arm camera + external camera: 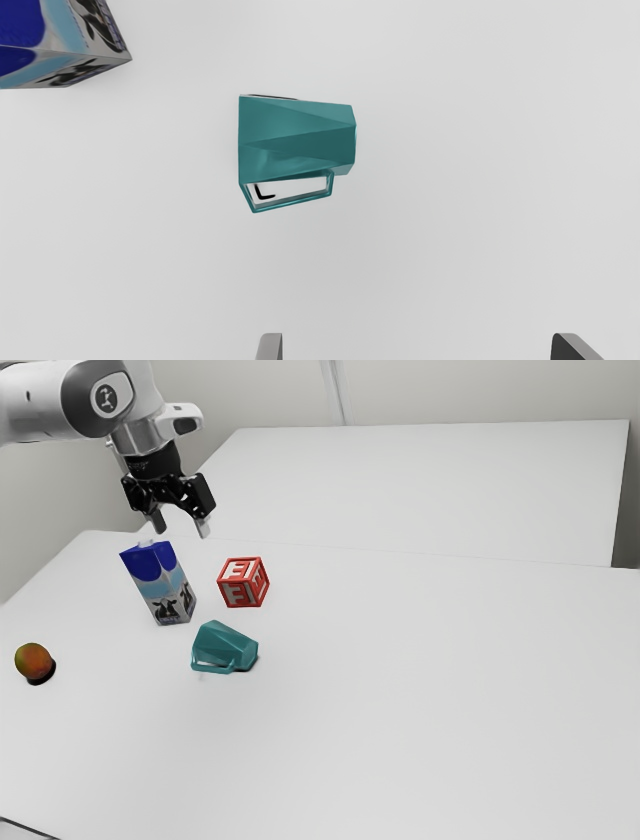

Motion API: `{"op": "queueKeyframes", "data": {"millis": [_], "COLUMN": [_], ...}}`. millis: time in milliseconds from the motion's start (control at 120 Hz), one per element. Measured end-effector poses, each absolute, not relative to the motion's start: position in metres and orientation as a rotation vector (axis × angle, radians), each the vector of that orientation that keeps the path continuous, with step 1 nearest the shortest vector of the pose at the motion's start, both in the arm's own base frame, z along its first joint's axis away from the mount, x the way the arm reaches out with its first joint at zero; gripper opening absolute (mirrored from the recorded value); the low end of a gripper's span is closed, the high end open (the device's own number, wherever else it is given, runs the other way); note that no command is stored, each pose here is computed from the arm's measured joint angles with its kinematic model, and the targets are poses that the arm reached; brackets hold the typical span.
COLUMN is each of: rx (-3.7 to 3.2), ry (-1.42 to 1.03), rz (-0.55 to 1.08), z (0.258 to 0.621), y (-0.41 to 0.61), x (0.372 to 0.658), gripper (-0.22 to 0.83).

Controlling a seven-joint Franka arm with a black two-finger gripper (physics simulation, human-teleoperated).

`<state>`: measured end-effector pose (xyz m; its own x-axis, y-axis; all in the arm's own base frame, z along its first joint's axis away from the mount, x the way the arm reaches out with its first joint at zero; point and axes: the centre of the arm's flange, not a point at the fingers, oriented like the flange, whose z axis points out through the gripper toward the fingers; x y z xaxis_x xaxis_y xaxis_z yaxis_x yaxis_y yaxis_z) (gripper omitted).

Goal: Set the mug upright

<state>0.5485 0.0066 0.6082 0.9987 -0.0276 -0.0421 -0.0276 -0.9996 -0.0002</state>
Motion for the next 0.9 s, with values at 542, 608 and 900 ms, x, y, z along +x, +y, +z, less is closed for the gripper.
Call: {"op": "queueKeyframes", "data": {"millis": [542, 608, 900], "rx": [-3.201, -3.233, -3.374], "ry": [0.001, -0.044, -0.159], "rz": [0.102, 0.097, 0.041], "z": [0.585, 0.578, 0.536], "y": [0.019, 0.036, 0.089], "x": [0.569, 0.572, 0.578], "gripper": [0.59, 0.59, 0.59]}}
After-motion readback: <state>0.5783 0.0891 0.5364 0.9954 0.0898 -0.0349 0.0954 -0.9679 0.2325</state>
